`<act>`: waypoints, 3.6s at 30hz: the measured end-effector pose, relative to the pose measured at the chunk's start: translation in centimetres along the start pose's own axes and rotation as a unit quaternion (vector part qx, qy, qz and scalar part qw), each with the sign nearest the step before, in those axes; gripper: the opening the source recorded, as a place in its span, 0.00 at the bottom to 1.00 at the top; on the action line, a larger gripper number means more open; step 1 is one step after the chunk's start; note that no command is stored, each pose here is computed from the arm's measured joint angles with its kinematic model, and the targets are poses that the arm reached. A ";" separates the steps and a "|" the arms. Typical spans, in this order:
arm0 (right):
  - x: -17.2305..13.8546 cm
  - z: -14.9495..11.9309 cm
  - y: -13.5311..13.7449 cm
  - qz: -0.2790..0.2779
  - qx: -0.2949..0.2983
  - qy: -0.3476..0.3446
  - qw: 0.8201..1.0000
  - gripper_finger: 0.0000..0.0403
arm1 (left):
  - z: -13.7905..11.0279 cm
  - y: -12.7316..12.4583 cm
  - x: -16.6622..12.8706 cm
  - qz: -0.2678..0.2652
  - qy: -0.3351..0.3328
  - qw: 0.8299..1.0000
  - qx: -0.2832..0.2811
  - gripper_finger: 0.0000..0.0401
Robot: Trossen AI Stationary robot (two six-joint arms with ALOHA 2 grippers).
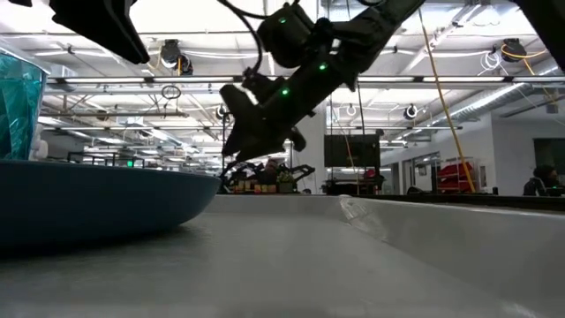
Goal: Pick and place plate/cup/fork/spoon on tray
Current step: Put the orange fork on the gray tray to the right of the dark blue plate
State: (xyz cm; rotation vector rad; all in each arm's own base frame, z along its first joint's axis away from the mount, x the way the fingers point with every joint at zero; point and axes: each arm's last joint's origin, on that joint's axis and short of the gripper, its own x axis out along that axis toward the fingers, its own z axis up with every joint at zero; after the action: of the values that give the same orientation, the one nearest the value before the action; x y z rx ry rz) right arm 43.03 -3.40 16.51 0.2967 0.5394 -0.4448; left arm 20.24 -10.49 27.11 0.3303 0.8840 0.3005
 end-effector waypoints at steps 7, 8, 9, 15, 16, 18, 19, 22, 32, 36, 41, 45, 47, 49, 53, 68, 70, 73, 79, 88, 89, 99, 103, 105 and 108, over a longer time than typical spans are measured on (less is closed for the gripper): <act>2.5 -0.2 0.0 -0.031 -0.054 -0.005 0.998 0.47 | 0.1 0.2 0.2 0.003 -0.001 1.000 0.001 0.30; 2.9 -0.6 -0.1 -0.035 -0.058 0.000 0.998 0.48 | 0.2 0.2 0.2 0.002 -0.002 1.000 0.002 0.30; 3.3 -0.9 -0.1 -0.036 -0.060 0.005 0.998 0.48 | 0.2 0.2 0.2 0.002 -0.002 1.000 0.001 0.30; 4.7 -2.4 -0.2 -0.038 -0.061 0.015 0.997 0.48 | 0.2 0.2 0.2 0.002 -0.004 1.000 0.004 0.30; 4.9 -2.7 -0.2 -0.039 -0.063 0.017 0.997 0.48 | 0.3 0.1 0.2 0.002 -0.007 1.000 0.004 0.30; 5.2 -3.0 -0.3 -0.040 -0.066 0.019 0.997 0.48 | 0.4 0.1 0.2 -0.001 -0.014 1.000 0.008 0.30; 5.2 -3.1 -0.3 -0.041 -0.068 0.022 0.997 0.48 | 0.5 0.1 0.2 -0.002 -0.018 1.000 0.009 0.30; 5.2 -3.0 -0.3 -0.041 -0.071 0.021 0.996 0.48 | 0.6 0.0 0.2 -0.003 -0.022 1.000 0.012 0.30; 5.8 -4.0 -0.4 -0.054 -0.077 0.028 0.995 0.48 | 1.2 -0.2 0.1 -0.013 -0.044 0.999 0.011 0.30; 6.6 -5.0 -0.4 -0.067 -0.060 0.023 0.996 0.48 | 1.3 -0.2 0.1 -0.020 -0.048 0.999 0.013 0.30; 6.8 -5.3 -0.5 -0.074 -0.055 0.026 0.995 0.43 | 1.3 -0.2 0.1 -0.020 -0.049 0.999 0.015 0.30; 6.8 -5.4 -0.5 -0.079 -0.059 0.025 0.995 0.31 | 1.3 -0.2 0.1 -0.021 -0.049 0.998 0.019 0.30; 6.8 -5.4 -0.5 -0.079 -0.058 0.026 0.995 0.23 | 1.3 -0.2 0.1 -0.021 -0.049 0.998 0.019 0.30; 6.8 -5.4 -0.5 -0.080 -0.057 0.027 0.995 0.15 | 1.3 -0.2 0.1 -0.021 -0.049 0.998 0.019 0.30; 6.8 -5.5 -0.6 -0.083 -0.051 0.028 0.995 0.03 | 1.3 -0.3 0.1 -0.021 -0.050 0.998 0.018 0.30; 3.1 -2.8 1.3 -0.110 -0.017 0.004 0.994 0.02 | 1.5 -0.3 0.1 -0.023 -0.056 0.998 0.000 0.30; 1.9 -2.3 2.1 -0.115 -0.014 0.001 0.993 0.02 | 1.4 -0.3 0.1 -0.023 -0.054 0.998 -0.004 0.30; 0.3 -2.3 3.5 -0.126 -0.013 0.000 0.992 0.02 | 1.4 -0.3 0.1 -0.024 -0.054 0.998 -0.012 0.30; -3.5 -2.6 7.0 -0.125 0.011 -0.020 0.992 0.02 | 1.4 -0.3 0.1 -0.025 -0.053 0.998 -0.037 0.30; -7.2 -5.9 12.3 -0.092 0.084 -0.050 0.991 0.02 | 1.3 -0.6 -0.2 -0.034 -0.055 0.995 -0.078 0.30; -7.7 -6.4 12.9 -0.091 0.091 -0.055 0.990 0.02 | 1.3 -0.8 -0.3 -0.037 -0.056 0.994 -0.081 0.30; -12.1 -10.1 17.0 -0.050 0.166 -0.081 0.982 0.02 | 0.9 -1.9 -1.3 -0.063 -0.067 0.992 -0.089 0.30; -13.0 -11.4 17.9 -0.041 0.183 -0.081 0.979 0.02 | 0.8 -2.2 -1.6 -0.070 -0.070 0.991 -0.094 0.30; -13.5 -11.8 18.2 -0.034 0.191 -0.078 0.978 0.02 | 0.8 -2.4 -1.7 -0.073 -0.072 0.990 -0.095 0.30; -14.0 -12.2 18.4 -0.031 0.202 -0.074 0.976 0.02 | 0.8 -2.5 -1.9 -0.078 -0.076 0.989 -0.099 0.30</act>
State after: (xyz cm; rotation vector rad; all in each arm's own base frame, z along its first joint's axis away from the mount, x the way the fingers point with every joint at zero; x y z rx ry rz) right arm 35.93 21.78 17.07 0.6320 0.3086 -0.6332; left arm 20.08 -13.65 27.89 0.0970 0.7183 0.2125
